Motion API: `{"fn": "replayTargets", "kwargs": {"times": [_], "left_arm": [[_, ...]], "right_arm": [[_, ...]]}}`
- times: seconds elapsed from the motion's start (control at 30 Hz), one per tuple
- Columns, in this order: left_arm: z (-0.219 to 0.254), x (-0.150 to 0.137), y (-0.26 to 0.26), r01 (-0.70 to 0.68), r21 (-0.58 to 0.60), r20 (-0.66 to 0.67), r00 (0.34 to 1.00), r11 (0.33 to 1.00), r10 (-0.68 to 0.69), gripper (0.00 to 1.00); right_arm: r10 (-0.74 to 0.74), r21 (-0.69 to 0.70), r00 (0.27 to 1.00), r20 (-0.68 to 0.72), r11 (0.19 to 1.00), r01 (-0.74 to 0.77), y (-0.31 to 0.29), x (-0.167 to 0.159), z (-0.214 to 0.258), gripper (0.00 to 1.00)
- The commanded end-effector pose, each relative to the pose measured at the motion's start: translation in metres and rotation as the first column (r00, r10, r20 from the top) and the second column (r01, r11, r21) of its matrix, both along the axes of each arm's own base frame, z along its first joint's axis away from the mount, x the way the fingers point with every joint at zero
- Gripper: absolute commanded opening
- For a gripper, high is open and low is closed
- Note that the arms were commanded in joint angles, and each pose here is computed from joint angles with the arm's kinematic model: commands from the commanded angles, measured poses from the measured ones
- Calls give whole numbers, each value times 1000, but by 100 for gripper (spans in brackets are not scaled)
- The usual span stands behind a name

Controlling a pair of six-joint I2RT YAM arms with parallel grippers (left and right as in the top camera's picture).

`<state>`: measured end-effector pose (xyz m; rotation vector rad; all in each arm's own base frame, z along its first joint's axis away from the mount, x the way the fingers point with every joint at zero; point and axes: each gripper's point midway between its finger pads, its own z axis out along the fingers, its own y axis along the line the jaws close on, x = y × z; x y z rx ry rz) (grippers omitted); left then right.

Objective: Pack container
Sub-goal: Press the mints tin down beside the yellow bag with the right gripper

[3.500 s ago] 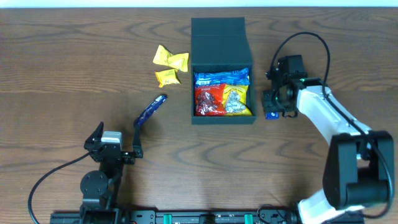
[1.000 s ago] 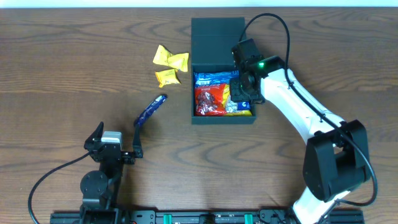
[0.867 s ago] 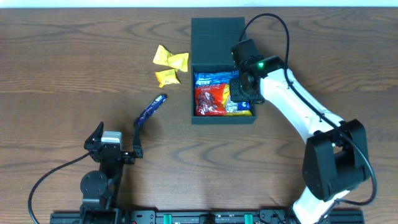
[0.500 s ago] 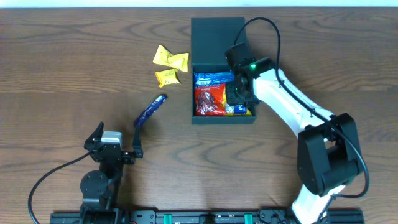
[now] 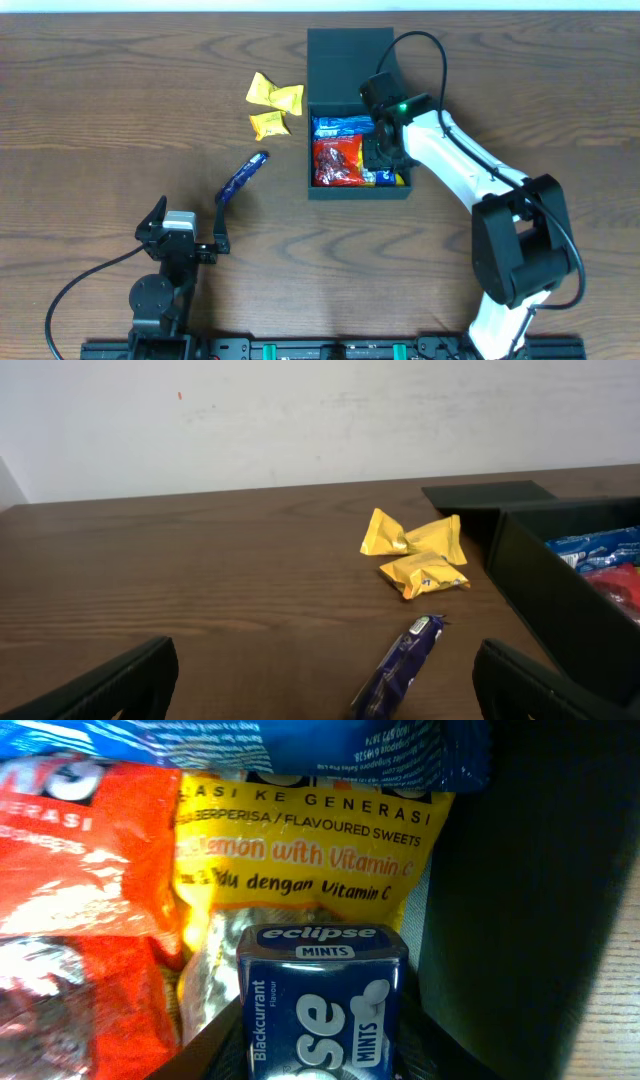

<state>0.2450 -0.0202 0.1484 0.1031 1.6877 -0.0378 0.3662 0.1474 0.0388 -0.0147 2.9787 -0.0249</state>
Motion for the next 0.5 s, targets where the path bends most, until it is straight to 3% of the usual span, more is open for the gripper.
{"fn": "replayTargets", "kwargs": {"times": [0.0,0.47], "left_arm": [[-16,-2,0,2,0,-55,998,1000,-2,95],[-16,-2,0,2,1,-55,998,1000,-2,95]], "right_arm": [[-17,-16,1000,11,1000,18,-2,7,-1,38],[-25,-47,1000,18,999,25,-7,11,9,36]]}}
